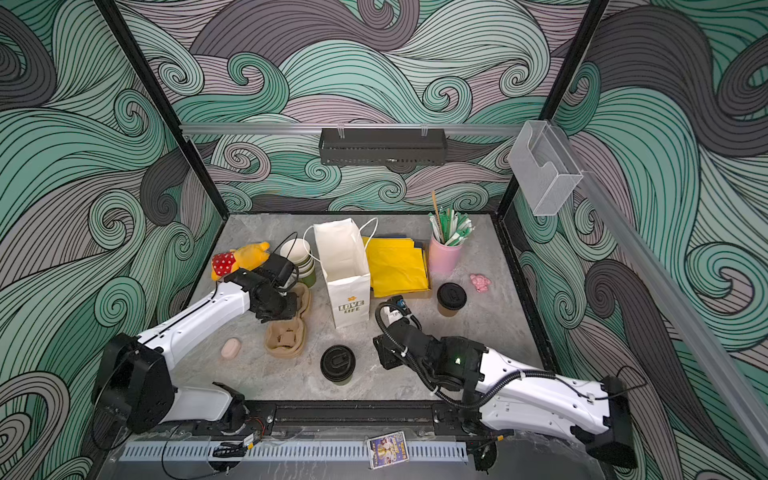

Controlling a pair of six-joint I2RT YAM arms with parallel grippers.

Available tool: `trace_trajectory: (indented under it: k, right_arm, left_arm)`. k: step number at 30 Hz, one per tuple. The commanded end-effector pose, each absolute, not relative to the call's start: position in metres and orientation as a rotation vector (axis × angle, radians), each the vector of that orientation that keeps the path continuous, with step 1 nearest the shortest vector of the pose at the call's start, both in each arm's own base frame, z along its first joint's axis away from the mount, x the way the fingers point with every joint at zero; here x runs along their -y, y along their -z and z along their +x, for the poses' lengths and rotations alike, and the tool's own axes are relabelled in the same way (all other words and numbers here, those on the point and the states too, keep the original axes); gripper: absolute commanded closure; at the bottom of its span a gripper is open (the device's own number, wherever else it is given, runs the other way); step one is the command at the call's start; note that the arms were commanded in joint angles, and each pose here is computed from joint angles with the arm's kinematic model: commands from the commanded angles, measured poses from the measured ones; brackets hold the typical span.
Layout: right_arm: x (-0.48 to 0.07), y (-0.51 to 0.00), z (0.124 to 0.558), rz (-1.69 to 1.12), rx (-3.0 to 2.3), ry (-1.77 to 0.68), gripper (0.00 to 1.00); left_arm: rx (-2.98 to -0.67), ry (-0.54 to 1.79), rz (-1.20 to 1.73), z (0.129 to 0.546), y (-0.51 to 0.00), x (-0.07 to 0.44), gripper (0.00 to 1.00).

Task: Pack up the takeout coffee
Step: 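Grip the top brown pulp carrier with the left gripper and lift it, then carry the carrier toward the white bag with left while right reaches over bag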

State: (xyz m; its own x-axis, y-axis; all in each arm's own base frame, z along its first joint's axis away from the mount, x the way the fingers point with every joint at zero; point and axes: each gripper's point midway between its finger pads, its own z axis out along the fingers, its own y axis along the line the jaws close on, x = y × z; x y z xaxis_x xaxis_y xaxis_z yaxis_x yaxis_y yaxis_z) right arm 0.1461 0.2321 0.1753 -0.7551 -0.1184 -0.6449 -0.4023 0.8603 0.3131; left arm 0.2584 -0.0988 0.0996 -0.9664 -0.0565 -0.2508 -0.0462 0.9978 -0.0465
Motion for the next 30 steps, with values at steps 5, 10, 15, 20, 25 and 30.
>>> trace_trajectory:
  k: [5, 10, 15, 20, 25, 30]
  right_arm:
    - [-0.224, -0.171, 0.148, -0.35, -2.4, -0.552, 0.51]
    - [-0.224, -0.172, 0.147, -0.353, -2.396, -0.555, 0.5]
    - [-0.223, -0.172, 0.148, -0.353, -2.393, -0.551, 0.5]
    - [-0.222, -0.173, 0.148, -0.351, -2.389, -0.555, 0.5]
    - [-0.22, -0.173, 0.148, -0.344, -2.384, -0.559, 0.5]
    - [-0.219, -0.174, 0.148, -0.346, -2.376, -0.56, 0.5]
  left_arm:
    - [-2.874, 0.059, -0.084, 0.252, -0.121, 0.096, 0.91]
    - [-2.863, 0.059, -0.098, 0.247, -0.13, 0.093, 0.93]
    - [-2.836, 0.098, -0.1, 0.237, -0.149, 0.092, 0.96]
    - [-2.84, 0.117, -0.105, 0.219, -0.161, 0.086, 0.96]
    - [-2.858, 0.154, -0.132, 0.192, -0.169, 0.079, 0.96]
    - [-2.837, 0.235, -0.159, 0.166, -0.178, 0.076, 0.96]
